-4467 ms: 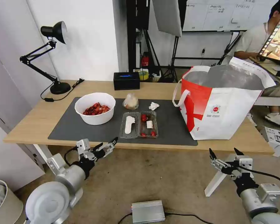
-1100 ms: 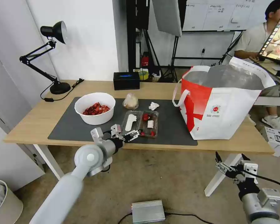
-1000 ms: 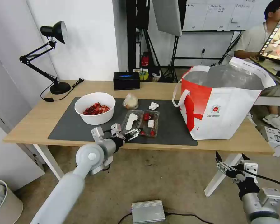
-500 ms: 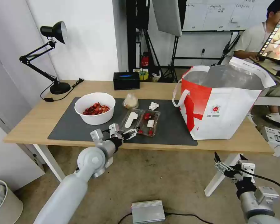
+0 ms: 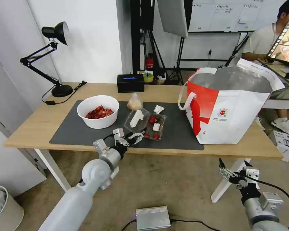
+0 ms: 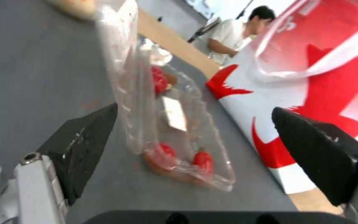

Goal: Pick up the trash from the table and place it into the takeout bag.

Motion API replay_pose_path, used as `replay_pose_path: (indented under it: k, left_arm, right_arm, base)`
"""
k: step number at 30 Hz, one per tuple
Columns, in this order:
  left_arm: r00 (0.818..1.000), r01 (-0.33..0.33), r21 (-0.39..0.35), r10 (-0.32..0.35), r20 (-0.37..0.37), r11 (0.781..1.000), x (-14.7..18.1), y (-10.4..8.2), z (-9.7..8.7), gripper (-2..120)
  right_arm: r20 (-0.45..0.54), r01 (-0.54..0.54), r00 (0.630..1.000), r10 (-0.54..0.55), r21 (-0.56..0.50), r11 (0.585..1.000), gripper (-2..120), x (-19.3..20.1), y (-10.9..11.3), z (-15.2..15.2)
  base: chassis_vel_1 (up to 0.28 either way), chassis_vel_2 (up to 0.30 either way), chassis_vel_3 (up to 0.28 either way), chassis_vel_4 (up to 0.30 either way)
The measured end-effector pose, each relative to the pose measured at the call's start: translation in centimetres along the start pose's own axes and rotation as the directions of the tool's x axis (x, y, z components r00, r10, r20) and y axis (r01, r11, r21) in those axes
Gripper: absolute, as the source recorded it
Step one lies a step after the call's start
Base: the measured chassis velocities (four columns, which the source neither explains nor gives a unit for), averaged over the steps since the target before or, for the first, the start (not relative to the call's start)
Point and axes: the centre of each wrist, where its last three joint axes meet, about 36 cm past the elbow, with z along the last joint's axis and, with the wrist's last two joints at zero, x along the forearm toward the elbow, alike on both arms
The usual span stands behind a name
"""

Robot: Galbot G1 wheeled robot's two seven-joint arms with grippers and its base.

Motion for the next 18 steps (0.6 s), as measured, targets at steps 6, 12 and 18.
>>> replay_pose_path:
  k: [6,12,18]
  left_arm:
    - [0.998,-0.054,-0.038,0.055,0.025,0.998,-0.1,-0.1,0.6,100]
    - [0.994,-0.096,-0.116,0.101,0.033,0.989,-0.4,0.1,1.3,100]
    - [0.989,-0.131,-0.194,0.141,0.039,0.972,-0.7,0.8,2.1,100]
  right_arm:
    - [-0.002,-0.001,1.000,0.001,-0.001,1.000,100,0.0,-0.1,0.3]
    - [-0.003,-0.002,1.000,0.002,-0.001,1.000,100,-0.1,-0.2,0.4]
    - [-0.004,0.000,1.000,0.000,-0.009,1.000,100,-0.1,0.0,0.6]
  base:
    - [0.000,0.000,0.000,0.000]
    - [0.000,0.000,0.000,0.000]
    - [0.000,0.000,0.000,0.000]
